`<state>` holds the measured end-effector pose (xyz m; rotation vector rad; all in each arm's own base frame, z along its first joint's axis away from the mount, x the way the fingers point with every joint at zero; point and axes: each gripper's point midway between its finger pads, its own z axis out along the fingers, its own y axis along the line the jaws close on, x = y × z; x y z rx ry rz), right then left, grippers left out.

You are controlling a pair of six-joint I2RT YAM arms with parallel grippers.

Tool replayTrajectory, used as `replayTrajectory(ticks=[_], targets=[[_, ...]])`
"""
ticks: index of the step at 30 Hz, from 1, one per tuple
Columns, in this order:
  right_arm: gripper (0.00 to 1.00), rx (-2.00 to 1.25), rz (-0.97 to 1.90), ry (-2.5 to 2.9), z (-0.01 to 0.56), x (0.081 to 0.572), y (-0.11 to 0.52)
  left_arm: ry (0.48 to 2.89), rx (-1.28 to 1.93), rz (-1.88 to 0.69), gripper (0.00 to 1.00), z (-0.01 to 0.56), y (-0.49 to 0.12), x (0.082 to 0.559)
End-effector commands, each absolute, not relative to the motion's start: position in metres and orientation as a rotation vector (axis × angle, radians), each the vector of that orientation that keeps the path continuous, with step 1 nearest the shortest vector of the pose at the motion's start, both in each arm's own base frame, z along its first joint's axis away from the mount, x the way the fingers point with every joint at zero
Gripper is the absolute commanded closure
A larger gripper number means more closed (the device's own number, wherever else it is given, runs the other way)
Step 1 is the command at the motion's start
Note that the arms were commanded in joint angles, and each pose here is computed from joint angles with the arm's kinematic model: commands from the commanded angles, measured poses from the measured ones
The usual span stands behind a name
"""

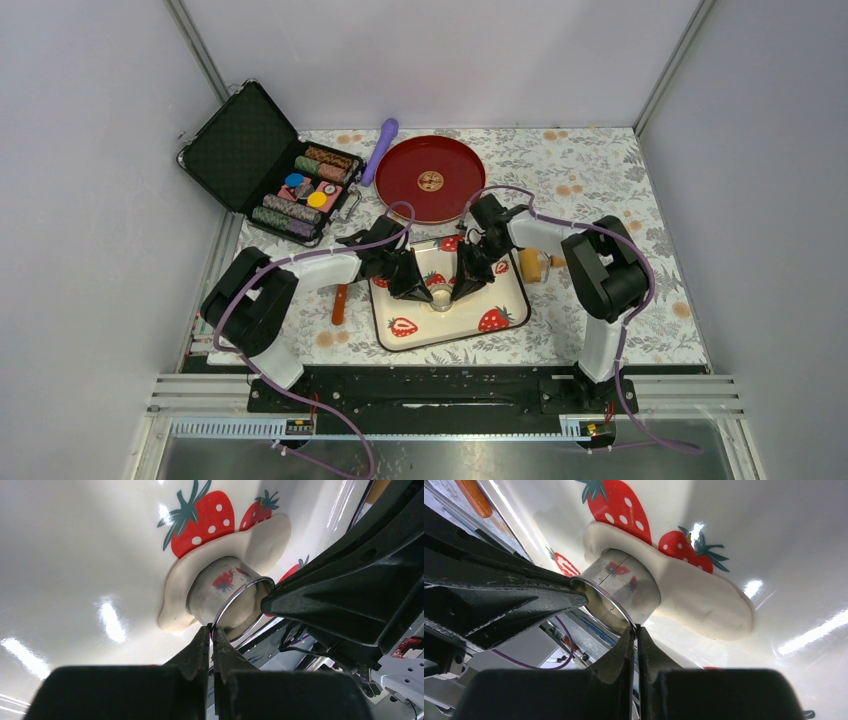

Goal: Roll out the dumpling wrappers from the dough

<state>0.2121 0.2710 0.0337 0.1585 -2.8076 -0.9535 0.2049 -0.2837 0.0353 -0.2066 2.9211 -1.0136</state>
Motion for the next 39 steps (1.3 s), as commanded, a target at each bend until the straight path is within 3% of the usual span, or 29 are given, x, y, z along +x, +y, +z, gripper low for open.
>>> replayTrajectory(ticks=[1,26,39], targets=[[0.98,0.196,-0.574,-2.805,-0.016,0.178,0.233,3.185,-0.224,-0.485,1.0,-0.045,-0.222,0.149],[0.96,0.189,-0.481,-2.772,-0.023,0.174,0.228,3.269,-0.235,-0.422,1.0,-0.062,-0.21,0.13],[0.89,0.245,-0.519,-2.8,-0.005,0.181,0.236,3.217,-0.157,-0.476,1.0,-0.034,-0.223,0.149]])
